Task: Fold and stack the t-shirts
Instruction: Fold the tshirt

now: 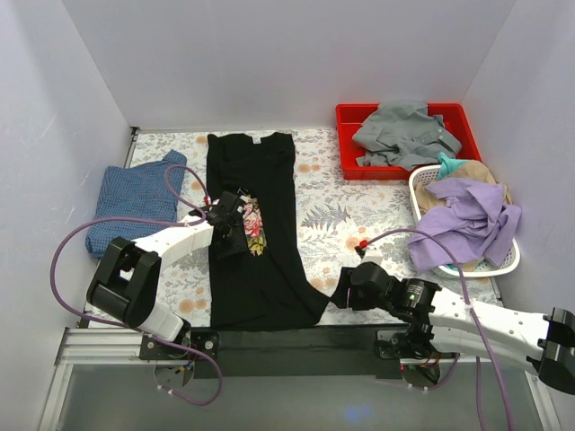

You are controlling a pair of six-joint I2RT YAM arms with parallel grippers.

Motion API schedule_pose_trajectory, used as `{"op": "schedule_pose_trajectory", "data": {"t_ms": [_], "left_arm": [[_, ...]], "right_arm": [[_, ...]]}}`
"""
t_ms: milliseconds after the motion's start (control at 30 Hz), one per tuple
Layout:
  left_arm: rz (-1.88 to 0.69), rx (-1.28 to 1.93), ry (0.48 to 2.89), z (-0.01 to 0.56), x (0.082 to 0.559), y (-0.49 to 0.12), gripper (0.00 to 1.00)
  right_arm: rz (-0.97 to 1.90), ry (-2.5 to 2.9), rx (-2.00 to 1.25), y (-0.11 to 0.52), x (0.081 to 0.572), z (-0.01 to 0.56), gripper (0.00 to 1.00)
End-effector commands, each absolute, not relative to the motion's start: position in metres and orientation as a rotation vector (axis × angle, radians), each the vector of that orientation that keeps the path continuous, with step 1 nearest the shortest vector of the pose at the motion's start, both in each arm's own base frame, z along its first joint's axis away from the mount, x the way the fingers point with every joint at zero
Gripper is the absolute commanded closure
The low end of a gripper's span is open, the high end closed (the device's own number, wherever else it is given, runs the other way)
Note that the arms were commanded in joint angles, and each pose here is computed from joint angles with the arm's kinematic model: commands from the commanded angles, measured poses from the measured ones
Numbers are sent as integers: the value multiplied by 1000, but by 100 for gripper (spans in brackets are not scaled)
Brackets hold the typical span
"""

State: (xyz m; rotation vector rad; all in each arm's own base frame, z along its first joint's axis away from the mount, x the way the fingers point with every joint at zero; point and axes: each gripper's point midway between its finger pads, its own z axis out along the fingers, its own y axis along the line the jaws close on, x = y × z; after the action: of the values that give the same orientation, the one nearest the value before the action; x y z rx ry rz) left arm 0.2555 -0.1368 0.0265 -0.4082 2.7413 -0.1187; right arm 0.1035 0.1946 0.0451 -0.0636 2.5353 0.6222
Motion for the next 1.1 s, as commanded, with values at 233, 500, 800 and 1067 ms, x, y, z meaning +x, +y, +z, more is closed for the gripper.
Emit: {"op": "schedule_pose_trajectory", "data": {"t_ms": [233,500,800,1067], "left_arm": [[-152,-401,2686,42,266,-141,66],[-143,-405,2696,39,264,-140,66],[-142,-409,2700,38,263,-140,66],[-141,-411,2699,38,263,-140,66]], "right_arm": [[894,2563,-112,248,97,47,40],[822,2598,-99,241,97,31,55],[833,2517,-193,246,105,48,93],[849,2305,-501,256,112,94,96]]}}
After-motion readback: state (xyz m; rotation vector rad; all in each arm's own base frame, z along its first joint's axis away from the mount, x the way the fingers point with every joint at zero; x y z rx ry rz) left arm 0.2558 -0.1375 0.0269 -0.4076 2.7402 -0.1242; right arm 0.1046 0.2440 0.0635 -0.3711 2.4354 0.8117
